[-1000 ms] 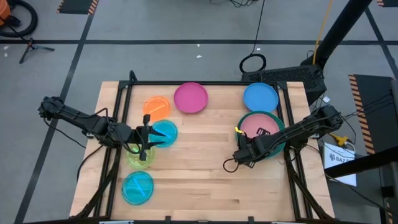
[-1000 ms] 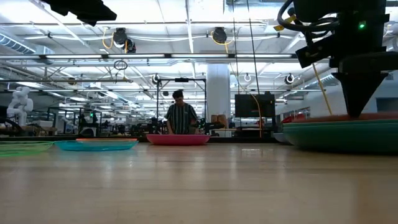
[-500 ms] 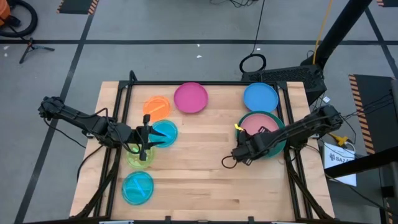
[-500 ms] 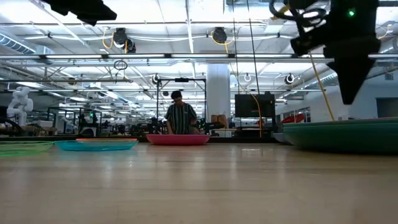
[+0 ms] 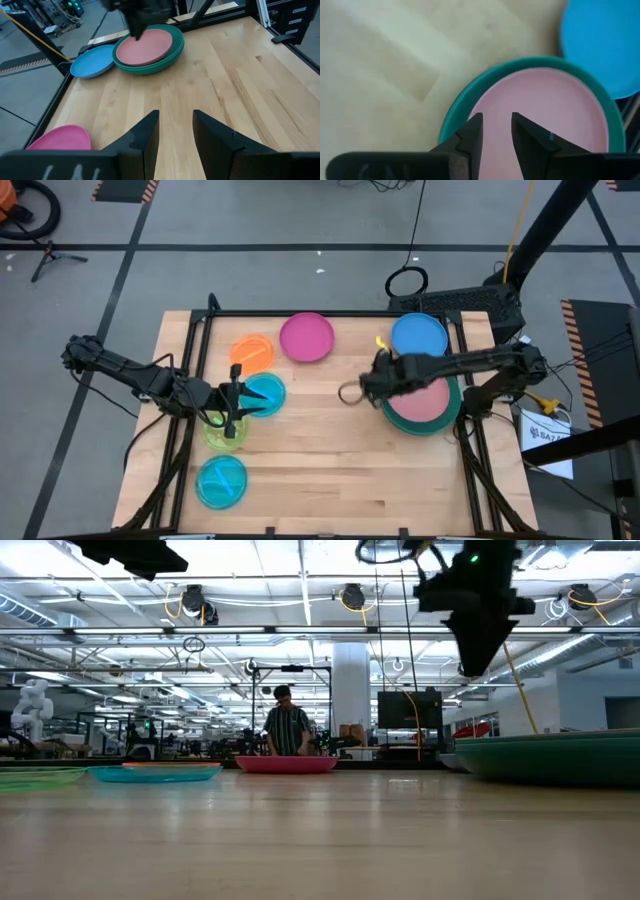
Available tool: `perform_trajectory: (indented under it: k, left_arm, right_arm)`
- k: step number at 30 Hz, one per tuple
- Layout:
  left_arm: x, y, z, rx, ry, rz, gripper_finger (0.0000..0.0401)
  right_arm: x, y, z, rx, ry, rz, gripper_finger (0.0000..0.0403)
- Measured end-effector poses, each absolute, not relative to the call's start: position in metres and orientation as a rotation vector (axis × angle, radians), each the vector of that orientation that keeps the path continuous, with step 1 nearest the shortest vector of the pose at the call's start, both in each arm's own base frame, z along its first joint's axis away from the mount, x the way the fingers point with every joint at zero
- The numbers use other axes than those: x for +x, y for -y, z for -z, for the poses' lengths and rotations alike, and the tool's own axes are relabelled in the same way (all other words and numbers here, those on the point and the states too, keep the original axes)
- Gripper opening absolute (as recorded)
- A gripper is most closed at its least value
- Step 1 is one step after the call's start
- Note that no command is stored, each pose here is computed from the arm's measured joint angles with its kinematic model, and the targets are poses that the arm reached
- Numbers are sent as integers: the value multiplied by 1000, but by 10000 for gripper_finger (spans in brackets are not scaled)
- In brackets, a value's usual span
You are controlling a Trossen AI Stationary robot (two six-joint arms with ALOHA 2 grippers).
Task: Stack plastic plates
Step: Stack the blue plate on top of the light pink plate
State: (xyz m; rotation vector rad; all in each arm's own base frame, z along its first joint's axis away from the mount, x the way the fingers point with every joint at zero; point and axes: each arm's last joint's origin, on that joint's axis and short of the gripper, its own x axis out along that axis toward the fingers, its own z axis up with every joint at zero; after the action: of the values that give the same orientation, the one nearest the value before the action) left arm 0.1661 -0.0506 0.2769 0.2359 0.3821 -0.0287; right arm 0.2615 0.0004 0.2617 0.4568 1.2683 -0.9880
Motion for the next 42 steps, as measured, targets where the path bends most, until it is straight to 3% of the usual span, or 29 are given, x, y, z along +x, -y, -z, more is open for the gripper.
perform_trajectory:
  k: [21, 42]
  left_arm:
    - [167, 51, -279, 257, -361, 33, 125]
    - [167, 51, -279, 256, -361, 33, 125]
  right_arm:
    - [250, 156, -263, 617, -1024, 1166, 94]
    - [264, 200, -172, 648, -1341, 1252, 94]
